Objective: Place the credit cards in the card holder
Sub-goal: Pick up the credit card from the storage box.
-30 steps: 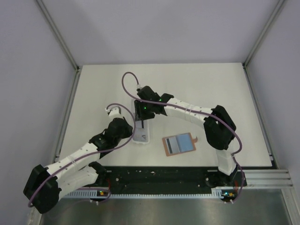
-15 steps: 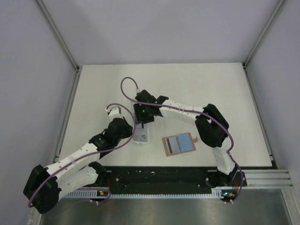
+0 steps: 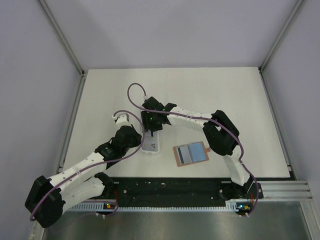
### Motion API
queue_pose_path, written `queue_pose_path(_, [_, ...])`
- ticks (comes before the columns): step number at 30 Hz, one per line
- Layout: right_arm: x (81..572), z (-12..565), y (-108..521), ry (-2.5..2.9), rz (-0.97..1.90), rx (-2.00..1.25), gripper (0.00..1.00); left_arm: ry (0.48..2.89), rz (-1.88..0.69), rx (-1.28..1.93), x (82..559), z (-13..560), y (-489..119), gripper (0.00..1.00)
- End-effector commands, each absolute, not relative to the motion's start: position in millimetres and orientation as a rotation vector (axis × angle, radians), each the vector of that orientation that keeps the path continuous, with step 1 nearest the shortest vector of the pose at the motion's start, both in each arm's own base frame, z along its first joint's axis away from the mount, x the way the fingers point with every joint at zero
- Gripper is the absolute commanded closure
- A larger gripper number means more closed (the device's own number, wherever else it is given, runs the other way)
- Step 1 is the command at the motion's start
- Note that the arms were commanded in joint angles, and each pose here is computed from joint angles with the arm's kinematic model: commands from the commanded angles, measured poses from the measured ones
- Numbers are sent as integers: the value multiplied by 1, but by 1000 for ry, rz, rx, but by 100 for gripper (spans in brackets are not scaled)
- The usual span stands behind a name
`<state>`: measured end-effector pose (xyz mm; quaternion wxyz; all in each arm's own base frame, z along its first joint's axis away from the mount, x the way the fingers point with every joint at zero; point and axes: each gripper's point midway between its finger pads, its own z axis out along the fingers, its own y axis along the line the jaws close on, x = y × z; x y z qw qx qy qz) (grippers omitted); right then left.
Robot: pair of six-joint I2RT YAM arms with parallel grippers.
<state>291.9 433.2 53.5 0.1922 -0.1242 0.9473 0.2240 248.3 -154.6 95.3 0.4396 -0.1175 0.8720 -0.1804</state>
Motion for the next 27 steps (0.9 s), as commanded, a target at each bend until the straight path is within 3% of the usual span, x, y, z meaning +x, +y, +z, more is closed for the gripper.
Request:
queue_pose_path(1, [302, 63, 447, 2603, 641, -336, 49, 2095, -486, -288, 258, 120, -161, 100])
queue_pose_path(5, [301, 56, 445, 2616, 616, -347, 51, 2092, -490, -288, 257, 121, -161, 100])
queue_pose_path(14, [306, 63, 433, 2588, 555, -329, 67, 2088, -478, -290, 257, 121, -158, 100])
queue_pose_path(27, [306, 73, 418, 2559, 509, -322, 70, 2092, -472, -293, 255, 118, -155, 100])
